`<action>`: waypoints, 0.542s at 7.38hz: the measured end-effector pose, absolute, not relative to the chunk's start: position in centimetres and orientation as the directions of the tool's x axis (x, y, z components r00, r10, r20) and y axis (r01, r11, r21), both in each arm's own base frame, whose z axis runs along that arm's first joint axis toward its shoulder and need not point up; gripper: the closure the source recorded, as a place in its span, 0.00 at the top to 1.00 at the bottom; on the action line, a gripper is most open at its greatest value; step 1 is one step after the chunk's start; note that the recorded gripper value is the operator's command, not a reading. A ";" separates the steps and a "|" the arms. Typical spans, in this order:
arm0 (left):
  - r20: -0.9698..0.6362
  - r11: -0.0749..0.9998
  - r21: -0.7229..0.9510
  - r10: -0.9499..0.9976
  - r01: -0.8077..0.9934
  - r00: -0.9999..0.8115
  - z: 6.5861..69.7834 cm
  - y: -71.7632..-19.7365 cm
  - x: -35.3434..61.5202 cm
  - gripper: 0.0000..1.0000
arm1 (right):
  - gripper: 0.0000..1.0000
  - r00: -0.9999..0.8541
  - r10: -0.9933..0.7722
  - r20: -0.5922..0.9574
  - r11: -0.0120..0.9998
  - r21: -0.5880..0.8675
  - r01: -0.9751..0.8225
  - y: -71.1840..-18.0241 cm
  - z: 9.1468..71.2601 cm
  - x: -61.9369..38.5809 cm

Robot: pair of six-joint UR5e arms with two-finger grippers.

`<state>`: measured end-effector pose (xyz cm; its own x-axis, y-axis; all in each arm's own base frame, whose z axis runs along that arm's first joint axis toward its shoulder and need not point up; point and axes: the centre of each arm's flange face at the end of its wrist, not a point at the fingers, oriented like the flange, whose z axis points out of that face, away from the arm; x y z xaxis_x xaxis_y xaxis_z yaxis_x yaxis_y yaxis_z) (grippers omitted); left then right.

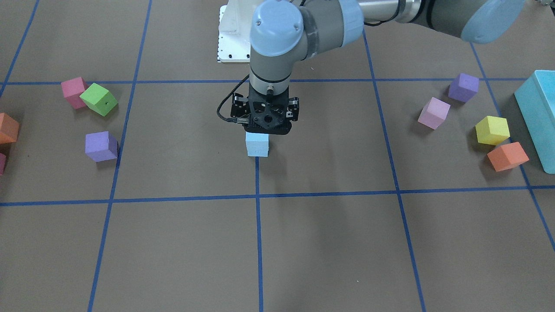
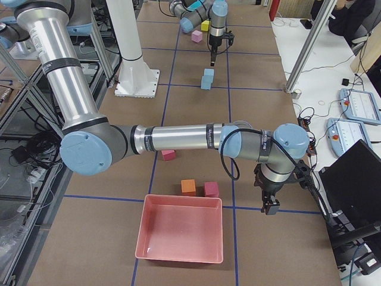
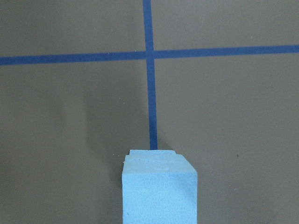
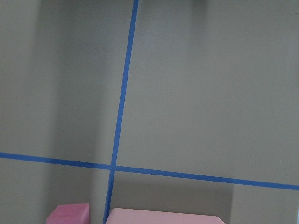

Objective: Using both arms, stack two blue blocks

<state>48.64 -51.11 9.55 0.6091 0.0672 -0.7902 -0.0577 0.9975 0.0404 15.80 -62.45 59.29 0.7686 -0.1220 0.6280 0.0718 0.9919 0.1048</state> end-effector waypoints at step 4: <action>-0.775 0.981 0.178 0.190 -0.080 0.603 22.3 -57.9 27.9 0.98 | 1.00 0.768 -0.120 0.629 0.992 0.109 0.066 -63.1 58.3 15.2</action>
<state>27.88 -57.90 22.28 0.6028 0.1898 -0.7750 -0.0804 0.9808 0.1777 15.21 -63.08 58.26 0.7681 -0.1204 0.6289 0.0660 0.9918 0.1093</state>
